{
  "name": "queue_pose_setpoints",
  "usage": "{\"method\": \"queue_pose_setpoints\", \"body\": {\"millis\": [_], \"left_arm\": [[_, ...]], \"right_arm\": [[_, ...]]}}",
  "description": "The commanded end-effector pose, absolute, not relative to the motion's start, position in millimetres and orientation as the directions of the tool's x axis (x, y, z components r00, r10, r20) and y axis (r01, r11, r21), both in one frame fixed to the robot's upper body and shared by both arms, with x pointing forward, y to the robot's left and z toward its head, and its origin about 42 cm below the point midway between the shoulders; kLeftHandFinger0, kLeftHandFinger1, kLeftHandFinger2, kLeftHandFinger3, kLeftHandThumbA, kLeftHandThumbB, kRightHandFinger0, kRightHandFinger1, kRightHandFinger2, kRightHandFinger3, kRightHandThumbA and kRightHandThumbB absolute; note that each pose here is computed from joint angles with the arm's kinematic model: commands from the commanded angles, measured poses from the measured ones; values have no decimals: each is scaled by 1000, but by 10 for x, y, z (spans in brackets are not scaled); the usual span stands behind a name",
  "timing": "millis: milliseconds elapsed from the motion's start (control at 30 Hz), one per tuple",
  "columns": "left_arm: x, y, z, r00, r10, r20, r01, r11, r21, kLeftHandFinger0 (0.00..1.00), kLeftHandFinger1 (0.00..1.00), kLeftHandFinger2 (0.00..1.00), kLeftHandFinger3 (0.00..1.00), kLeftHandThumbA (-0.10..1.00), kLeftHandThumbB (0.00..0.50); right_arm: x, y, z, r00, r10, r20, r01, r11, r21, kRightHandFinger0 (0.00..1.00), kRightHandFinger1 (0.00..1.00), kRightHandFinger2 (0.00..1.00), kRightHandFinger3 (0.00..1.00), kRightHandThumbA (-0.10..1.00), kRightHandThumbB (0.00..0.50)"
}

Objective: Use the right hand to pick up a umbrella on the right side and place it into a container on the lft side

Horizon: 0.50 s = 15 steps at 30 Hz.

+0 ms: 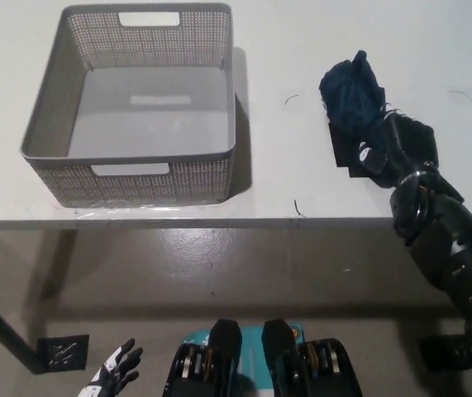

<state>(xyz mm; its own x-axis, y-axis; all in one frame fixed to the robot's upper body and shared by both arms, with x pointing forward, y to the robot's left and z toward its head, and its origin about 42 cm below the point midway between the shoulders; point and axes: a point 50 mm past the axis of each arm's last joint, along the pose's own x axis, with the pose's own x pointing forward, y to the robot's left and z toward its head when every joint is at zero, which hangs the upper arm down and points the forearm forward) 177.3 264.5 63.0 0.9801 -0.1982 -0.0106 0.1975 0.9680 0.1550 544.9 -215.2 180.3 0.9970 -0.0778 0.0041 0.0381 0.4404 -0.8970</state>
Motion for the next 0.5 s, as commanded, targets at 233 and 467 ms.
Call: {"method": "queue_pose_setpoints", "body": {"millis": [233, 467], "left_arm": [[1755, 2651, 695, 976, -217, 8, 212, 960, 180, 1000, 1000, 1000, 1000, 1000, 13], [1694, 2651, 664, 976, -216, -5, 214, 961, 174, 1000, 1000, 1000, 1000, 1000, 48]], "right_arm": [[5682, -1278, 4022, 887, 130, 443, 272, 628, -729, 0, 276, 794, 772, -100, 193], [5342, -556, 4623, 814, 245, 527, 232, 693, -682, 0, 275, 689, 779, -100, 163]]}}
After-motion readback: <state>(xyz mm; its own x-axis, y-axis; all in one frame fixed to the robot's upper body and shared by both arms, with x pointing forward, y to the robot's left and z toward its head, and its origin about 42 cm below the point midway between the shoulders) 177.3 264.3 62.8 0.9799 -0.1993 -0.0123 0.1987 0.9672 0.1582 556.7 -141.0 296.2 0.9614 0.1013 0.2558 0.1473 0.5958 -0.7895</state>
